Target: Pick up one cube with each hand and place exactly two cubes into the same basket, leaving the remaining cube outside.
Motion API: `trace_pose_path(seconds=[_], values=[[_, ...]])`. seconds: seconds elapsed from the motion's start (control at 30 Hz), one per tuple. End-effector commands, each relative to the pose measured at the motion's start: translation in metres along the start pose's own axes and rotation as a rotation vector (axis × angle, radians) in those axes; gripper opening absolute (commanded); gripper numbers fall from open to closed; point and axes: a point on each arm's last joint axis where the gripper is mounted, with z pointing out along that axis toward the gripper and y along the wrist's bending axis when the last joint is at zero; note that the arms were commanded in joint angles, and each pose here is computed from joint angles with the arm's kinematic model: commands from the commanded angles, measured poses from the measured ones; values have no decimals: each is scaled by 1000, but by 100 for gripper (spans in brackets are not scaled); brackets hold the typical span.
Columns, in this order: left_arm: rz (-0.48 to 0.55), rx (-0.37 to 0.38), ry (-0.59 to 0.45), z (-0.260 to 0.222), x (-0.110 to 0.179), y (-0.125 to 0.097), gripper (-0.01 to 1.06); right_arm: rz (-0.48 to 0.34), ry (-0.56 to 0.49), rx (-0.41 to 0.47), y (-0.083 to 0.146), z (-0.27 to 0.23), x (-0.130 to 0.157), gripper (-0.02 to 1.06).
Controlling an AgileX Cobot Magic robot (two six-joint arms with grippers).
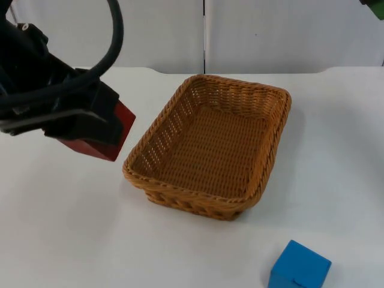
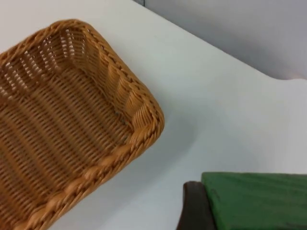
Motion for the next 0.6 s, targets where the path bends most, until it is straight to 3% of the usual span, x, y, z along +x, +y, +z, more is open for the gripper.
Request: trace_pose_path(seconds=[0.0, 0.2, 0.57], values=[[-8, 1, -54, -2, -5, -2, 0, 3, -36, 4, 2, -4, -5, 0], [-1, 0, -67, 1, -16, -2, 0, 38, -24, -35, 6, 11, -3, 0], [43, 24, 22, 49, -50, -1, 0, -98, 59, -141, 53, 75, -16, 0]])
